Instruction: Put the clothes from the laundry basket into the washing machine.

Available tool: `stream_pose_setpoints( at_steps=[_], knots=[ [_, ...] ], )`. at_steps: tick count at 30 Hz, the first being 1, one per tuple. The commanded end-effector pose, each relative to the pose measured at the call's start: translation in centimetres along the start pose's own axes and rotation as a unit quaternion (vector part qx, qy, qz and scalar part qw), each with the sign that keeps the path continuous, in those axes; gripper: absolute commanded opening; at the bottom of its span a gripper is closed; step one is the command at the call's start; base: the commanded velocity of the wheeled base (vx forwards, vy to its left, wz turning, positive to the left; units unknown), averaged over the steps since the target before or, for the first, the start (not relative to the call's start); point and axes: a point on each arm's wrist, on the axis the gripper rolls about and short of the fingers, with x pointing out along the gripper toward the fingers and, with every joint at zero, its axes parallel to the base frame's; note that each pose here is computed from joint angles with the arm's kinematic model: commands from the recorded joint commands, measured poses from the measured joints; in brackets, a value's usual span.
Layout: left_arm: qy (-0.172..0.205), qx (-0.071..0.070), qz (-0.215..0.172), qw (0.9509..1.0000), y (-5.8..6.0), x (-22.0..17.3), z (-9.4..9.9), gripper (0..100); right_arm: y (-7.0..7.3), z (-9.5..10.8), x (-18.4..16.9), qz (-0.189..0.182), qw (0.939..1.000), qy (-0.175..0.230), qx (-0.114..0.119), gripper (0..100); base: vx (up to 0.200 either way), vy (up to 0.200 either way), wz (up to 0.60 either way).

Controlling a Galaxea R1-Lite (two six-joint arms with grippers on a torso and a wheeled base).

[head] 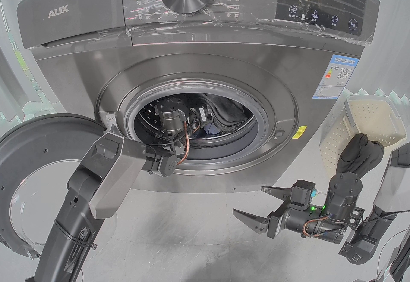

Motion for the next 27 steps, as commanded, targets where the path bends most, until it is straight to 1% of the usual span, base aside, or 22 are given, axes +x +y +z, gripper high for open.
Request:
stream_pose_setpoints(
  at_steps=[1, 3, 4, 6, 7, 8, 11, 12, 14, 17, 18, 19, 21, 23, 26, 27],
  knots=[
    [0.078, 0.005, -0.004, 0.9969, -0.5, -3.2, 2.6, 100, -0.2, 0.1, -0.1, -0.003, 1.0, -0.003, 0.0, 100, 0.0, 0.0, 0.0],
    [0.108, 0.008, -0.02, 0.9939, -0.6, -4.9, 4.1, 100, -0.2, 0.2, -0.1, -0.004, 1.0, -0.004, 0.0, 100, 0.0, 0.0, 0.0],
    [0.117, 0.009, -0.025, 0.9927, -0.5, -5.5, 4.4, 100, -0.2, 0.2, -0.1, -0.004, 1.0, -0.005, -0.001, 100, 0.0, 0.0, 0.0],
    [0.141, 0.016, -0.033, 0.9893, -0.3, -7.1, 4.9, 100, -0.2, 0.2, -0.1, -0.004, 1.0, -0.005, -0.001, 100, 0.0, 0.0, 0.0],
    [0.149, 0.018, -0.036, 0.9881, -0.3, -7.6, 5.1, 100, -0.2, 0.3, -0.1, -0.003, 1.0, -0.005, -0.001, 100, 0.0, 0.0, 0.0],
    [0.16, 0.02, -0.045, 0.9859, -0.5, -8.3, 5.2, 100, -0.2, 0.3, -0.1, -0.003, 1.0, -0.006, -0.001, 100, 0.0, 0.0, 0.0],
    [0.185, 0.03, -0.063, 0.9803, -0.5, -9.8, 4.8, 100, -0.2, 0.4, -0.1, -0.004, 1.0, -0.009, -0.001, 100, 0.0, 0.0, 0.0],
    [0.193, 0.033, -0.08, 0.9774, -0.6, -10.4, 4.6, 100, -0.2, 0.5, -0.1, -0.003, 0.9999, -0.01, -0.001, 100, 0.0, 0.0, 0.0],
    [0.192, 0.031, -0.092, 0.9766, -0.8, -10.7, 4.5, 100, -0.2, 0.5, -0.1, -0.003, 0.9999, -0.011, -0.001, 100, 0.0, 0.0, 0.0],
    [0.18, 0.028, -0.107, 0.9775, -1.3, -10.8, 4.4, 100, -0.2, 0.6, -0.2, -0.004, 0.9999, -0.014, -0.001, 100, 0.0, 0.0, 0.0],
    [0.176, 0.025, -0.121, 0.9766, -1.6, -11.0, 4.4, 100, -0.2, 0.6, -0.2, -0.004, 0.9999, -0.014, -0.001, 100, 0.0, 0.0, 0.0],
    [0.177, 0.024, -0.128, 0.9756, -1.7, -11.1, 4.3, 100, -0.2, 0.6, -0.2, -0.004, 0.9999, -0.014, -0.001, 100, 0.0, 0.0, 0.0],
    [0.182, 0.017, -0.153, 0.9712, -2.3, -11.6, 4.2, 100, -0.2, 0.7, -0.2, -0.004, 0.9999, -0.014, -0.001, 100, 0.0, 0.0, 0.0],
    [0.182, 0.013, -0.17, 0.9683, -2.5, -11.9, 4.2, 100, -0.3, 0.7, -0.2, -0.006, 0.9999, -0.014, 0.0, 100, 0.0, 0.0, 0.0],
    [0.174, 0.011, -0.178, 0.9686, -2.8, -11.9, 4.3, 100, -0.4, 0.7, -0.2, -0.008, 0.9999, -0.015, -0.001, 100, 0.0, 0.0, 0.0],
    [0.174, 0.011, -0.178, 0.9686, -2.9, -12.1, 4.1, 100, -0.4, 0.7, -0.2, -0.008, 0.9999, -0.014, -0.001, 100, 0.0, 0.0, 0.0]
  ],
)
